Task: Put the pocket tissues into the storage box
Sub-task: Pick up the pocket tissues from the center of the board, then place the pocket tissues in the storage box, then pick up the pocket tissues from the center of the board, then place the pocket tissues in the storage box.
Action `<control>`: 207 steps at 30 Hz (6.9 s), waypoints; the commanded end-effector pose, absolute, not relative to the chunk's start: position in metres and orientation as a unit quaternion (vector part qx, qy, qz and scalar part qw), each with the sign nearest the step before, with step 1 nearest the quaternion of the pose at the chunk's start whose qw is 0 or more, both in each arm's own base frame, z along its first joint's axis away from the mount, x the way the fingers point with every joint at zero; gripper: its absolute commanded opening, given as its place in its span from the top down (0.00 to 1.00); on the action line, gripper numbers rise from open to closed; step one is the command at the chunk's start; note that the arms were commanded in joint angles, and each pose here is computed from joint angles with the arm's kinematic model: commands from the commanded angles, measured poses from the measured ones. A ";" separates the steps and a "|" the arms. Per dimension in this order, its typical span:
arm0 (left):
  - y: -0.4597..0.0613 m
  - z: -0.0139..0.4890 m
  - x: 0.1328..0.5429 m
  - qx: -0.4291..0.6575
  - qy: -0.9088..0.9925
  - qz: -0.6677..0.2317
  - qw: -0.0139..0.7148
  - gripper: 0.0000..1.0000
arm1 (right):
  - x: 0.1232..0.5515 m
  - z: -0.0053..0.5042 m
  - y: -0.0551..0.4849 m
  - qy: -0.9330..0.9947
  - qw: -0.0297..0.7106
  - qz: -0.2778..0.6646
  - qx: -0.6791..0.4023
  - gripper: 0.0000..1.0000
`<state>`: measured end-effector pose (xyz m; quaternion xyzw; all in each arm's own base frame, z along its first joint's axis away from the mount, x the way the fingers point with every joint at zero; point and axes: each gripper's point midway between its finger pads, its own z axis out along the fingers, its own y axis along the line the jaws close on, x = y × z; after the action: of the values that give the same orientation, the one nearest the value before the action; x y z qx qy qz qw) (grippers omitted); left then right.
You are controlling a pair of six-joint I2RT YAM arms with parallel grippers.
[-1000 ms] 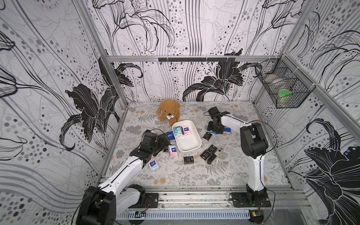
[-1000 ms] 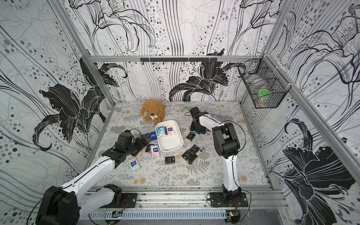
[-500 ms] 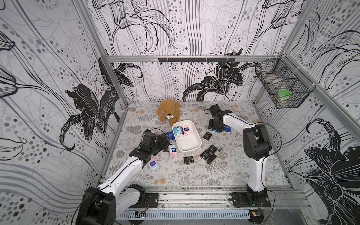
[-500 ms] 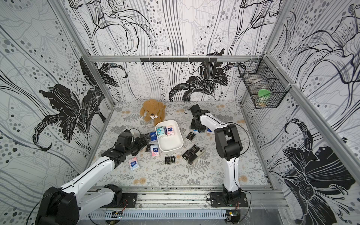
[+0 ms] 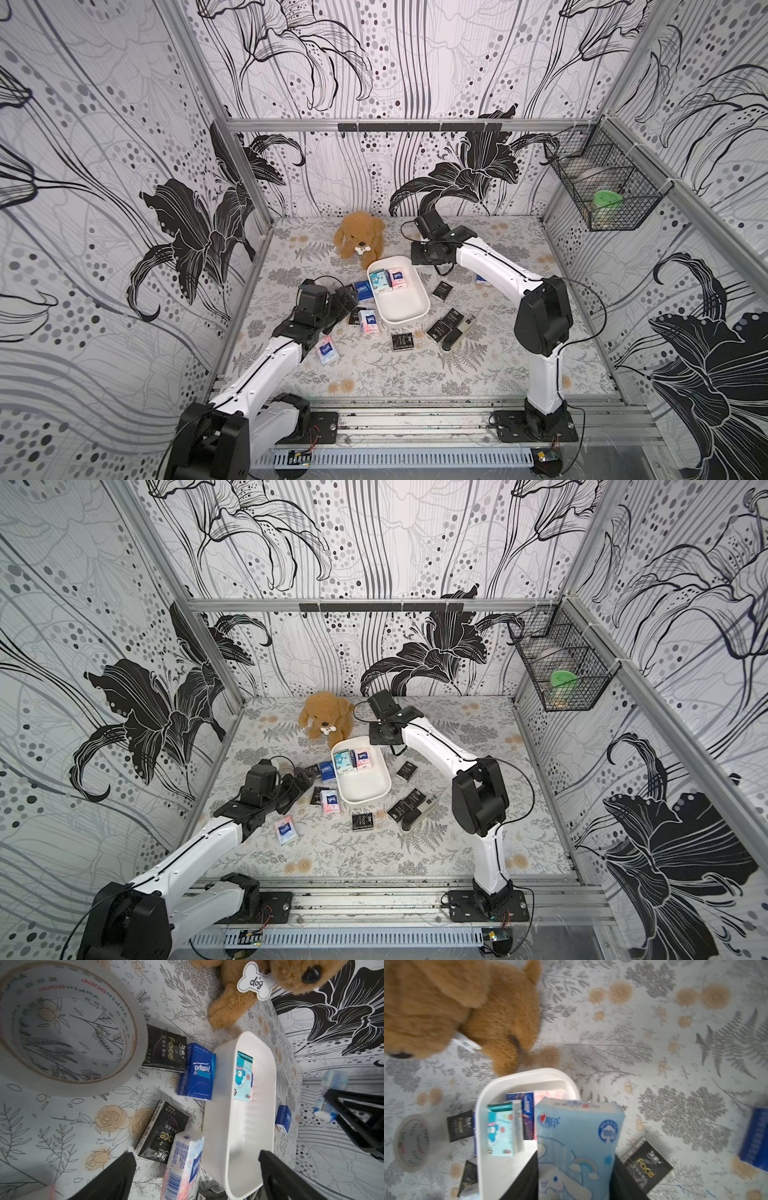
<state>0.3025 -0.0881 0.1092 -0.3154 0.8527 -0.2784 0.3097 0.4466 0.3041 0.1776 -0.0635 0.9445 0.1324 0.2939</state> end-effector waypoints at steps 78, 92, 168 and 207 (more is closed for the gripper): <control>-0.123 0.131 0.321 -0.279 0.857 -0.316 0.296 0.03 | 0.452 0.086 0.052 0.972 0.212 -0.039 0.096 0.04; -0.122 0.131 0.321 -0.282 0.856 -0.313 0.298 0.03 | 0.469 0.057 0.051 0.979 0.185 -0.037 0.070 0.09; -0.094 0.118 0.302 -0.277 0.869 -0.252 0.323 0.03 | 0.325 0.124 0.324 0.960 0.166 0.210 -0.078 0.49; -0.084 0.119 0.287 -0.258 0.876 -0.245 0.325 0.00 | 0.351 0.049 0.390 0.969 0.130 0.170 -0.124 0.43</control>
<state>0.2892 -0.0847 0.1200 -0.2711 0.8720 -0.2469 0.3243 0.3520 0.3917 0.0560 -0.1186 0.9661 0.1842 0.1363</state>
